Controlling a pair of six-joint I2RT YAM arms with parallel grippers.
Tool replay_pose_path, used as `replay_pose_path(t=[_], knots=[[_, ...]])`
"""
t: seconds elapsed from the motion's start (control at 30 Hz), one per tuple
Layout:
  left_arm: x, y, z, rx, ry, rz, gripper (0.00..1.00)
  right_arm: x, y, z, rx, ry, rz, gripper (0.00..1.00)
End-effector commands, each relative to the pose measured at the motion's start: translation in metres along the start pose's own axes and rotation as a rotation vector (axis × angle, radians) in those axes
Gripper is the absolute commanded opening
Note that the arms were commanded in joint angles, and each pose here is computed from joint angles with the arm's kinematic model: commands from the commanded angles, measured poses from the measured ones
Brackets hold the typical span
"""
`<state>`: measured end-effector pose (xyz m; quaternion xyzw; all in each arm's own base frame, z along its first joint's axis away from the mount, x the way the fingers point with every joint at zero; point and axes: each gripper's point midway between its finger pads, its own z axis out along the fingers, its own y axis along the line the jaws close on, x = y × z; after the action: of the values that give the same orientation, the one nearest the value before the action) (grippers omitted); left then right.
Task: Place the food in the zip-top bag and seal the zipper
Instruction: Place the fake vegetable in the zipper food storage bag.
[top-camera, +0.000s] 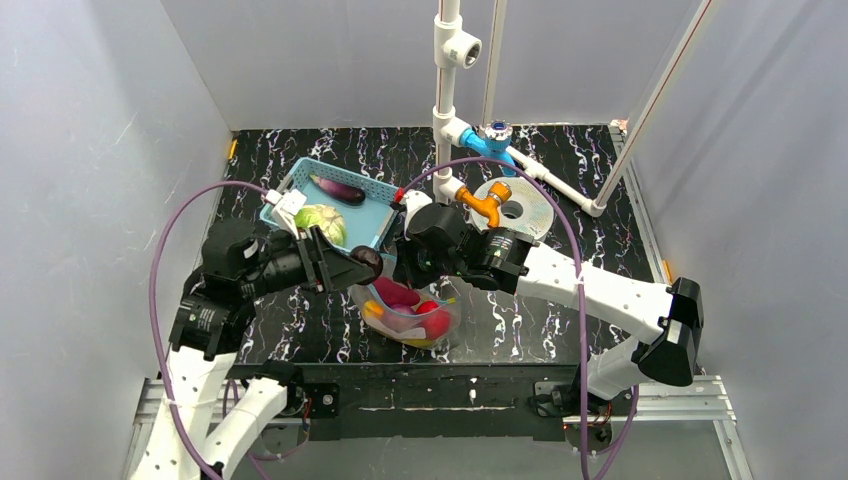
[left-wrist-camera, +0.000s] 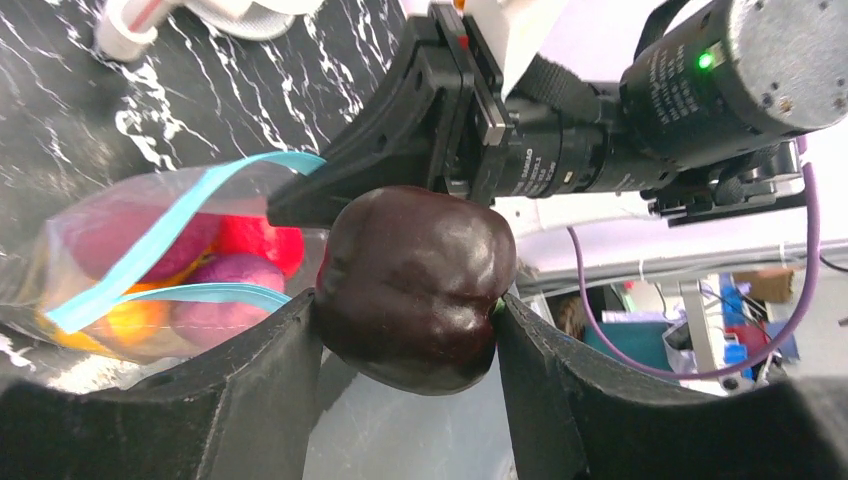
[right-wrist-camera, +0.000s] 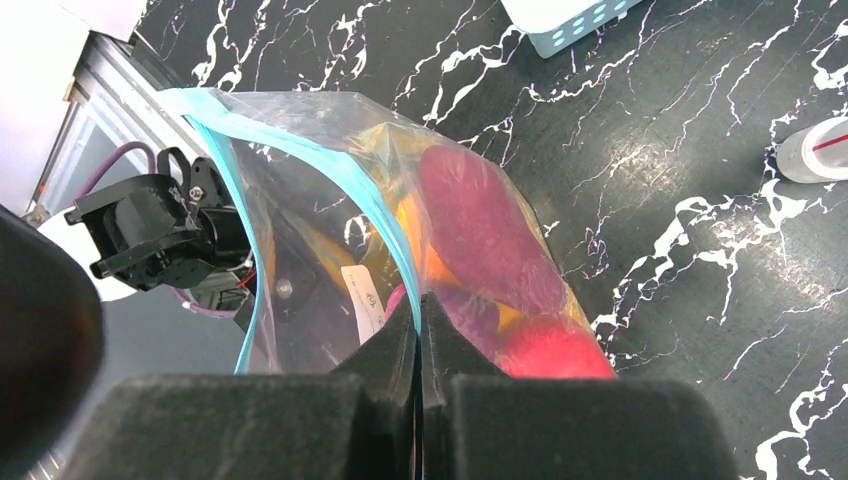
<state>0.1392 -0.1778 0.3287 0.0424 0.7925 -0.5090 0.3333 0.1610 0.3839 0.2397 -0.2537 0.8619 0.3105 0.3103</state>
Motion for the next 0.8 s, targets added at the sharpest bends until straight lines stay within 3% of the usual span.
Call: replay_pose_path(t=[0.0,0.2,0.37,0.57,0.77], knots=[[0.014,0.007,0.014,-0.043,0.082,-0.054,0.00,-0.023,0.013,-0.013,-0.057,-0.090,0.001,0.01],[0.029,0.033,0.027,-0.169,0.143,-0.080,0.14,-0.024,0.014,-0.016,-0.063,-0.096,0.003,0.01],[0.031,0.038,0.027,-0.208,0.152,-0.076,0.18,-0.023,0.015,-0.014,-0.069,-0.094,0.004,0.01],[0.032,0.038,0.024,-0.226,0.154,-0.073,0.49,-0.023,0.015,-0.015,-0.071,-0.098,0.005,0.01],[0.031,0.033,0.024,-0.208,0.157,-0.065,0.60,-0.021,0.016,-0.013,-0.078,-0.090,0.008,0.01]])
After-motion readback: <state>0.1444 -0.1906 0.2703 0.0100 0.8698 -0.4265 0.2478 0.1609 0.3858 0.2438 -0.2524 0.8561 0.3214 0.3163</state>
